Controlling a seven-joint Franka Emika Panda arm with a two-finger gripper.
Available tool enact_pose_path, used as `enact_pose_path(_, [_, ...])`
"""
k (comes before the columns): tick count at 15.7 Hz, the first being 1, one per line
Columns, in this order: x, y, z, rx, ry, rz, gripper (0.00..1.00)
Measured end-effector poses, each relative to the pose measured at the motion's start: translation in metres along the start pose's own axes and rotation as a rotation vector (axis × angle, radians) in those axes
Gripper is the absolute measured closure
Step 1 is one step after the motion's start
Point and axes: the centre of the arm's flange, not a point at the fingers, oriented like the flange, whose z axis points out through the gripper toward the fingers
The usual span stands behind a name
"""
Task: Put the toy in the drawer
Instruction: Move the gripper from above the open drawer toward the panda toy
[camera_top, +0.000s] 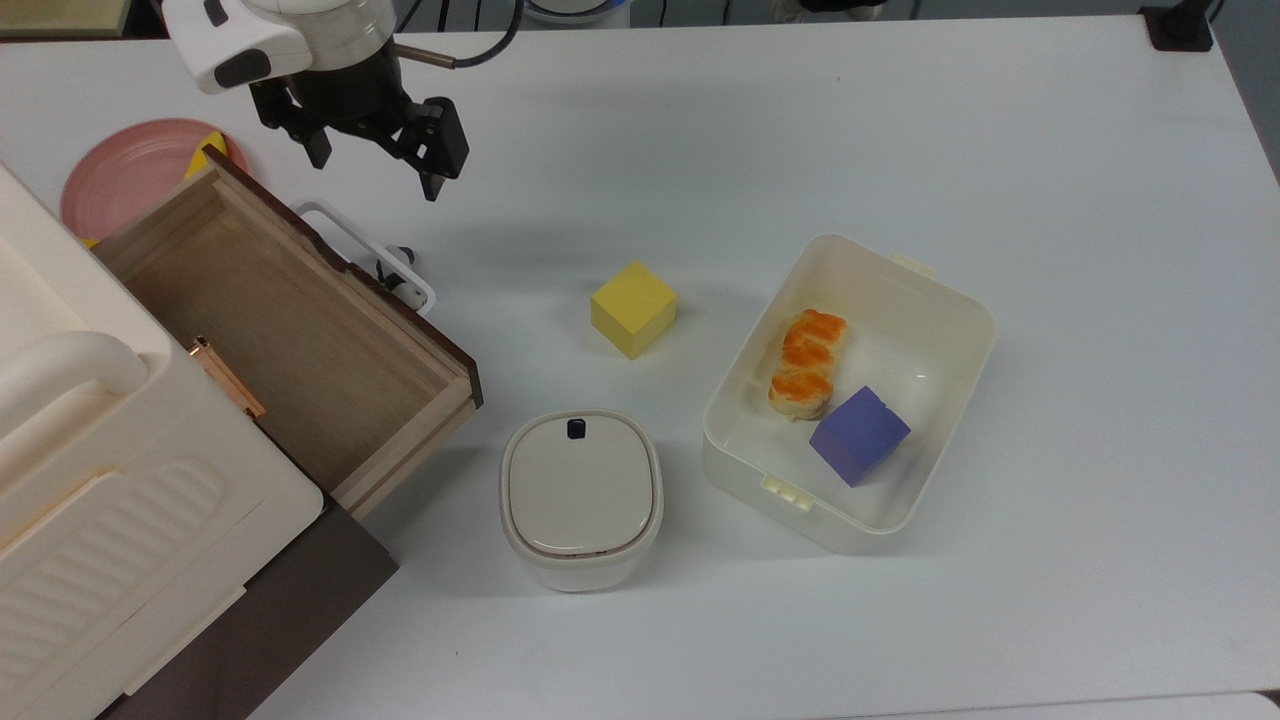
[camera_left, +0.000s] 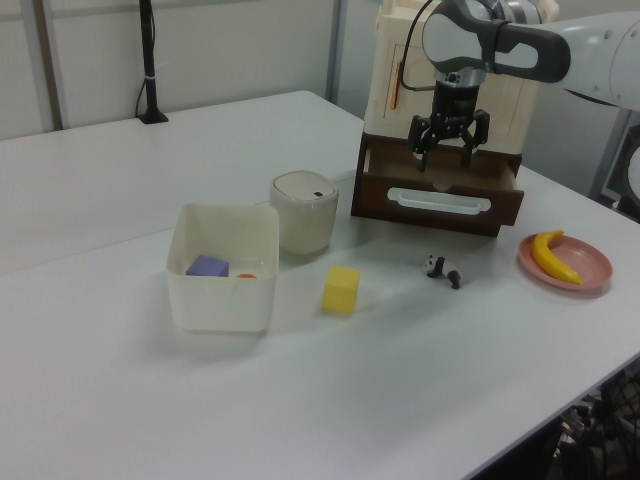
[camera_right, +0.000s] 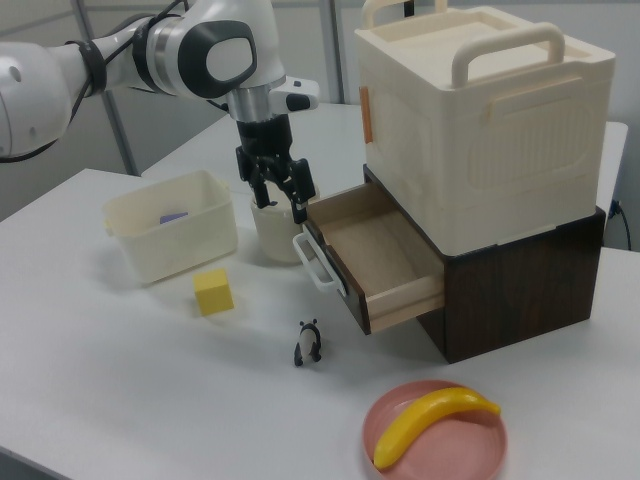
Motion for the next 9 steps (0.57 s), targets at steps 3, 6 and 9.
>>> enact_pose_path(3, [-0.0002, 0.0005, -0.0007, 0.0, 0.001, 0.001, 0.0])
enact_pose_path(6, [-0.0003, 0.001, -0.0011, 0.0, 0.002, 0.001, 0.0])
enact_pose_path(9, [-0.0002, 0.0013, -0.0011, 0.0, 0.002, 0.002, 0.0])
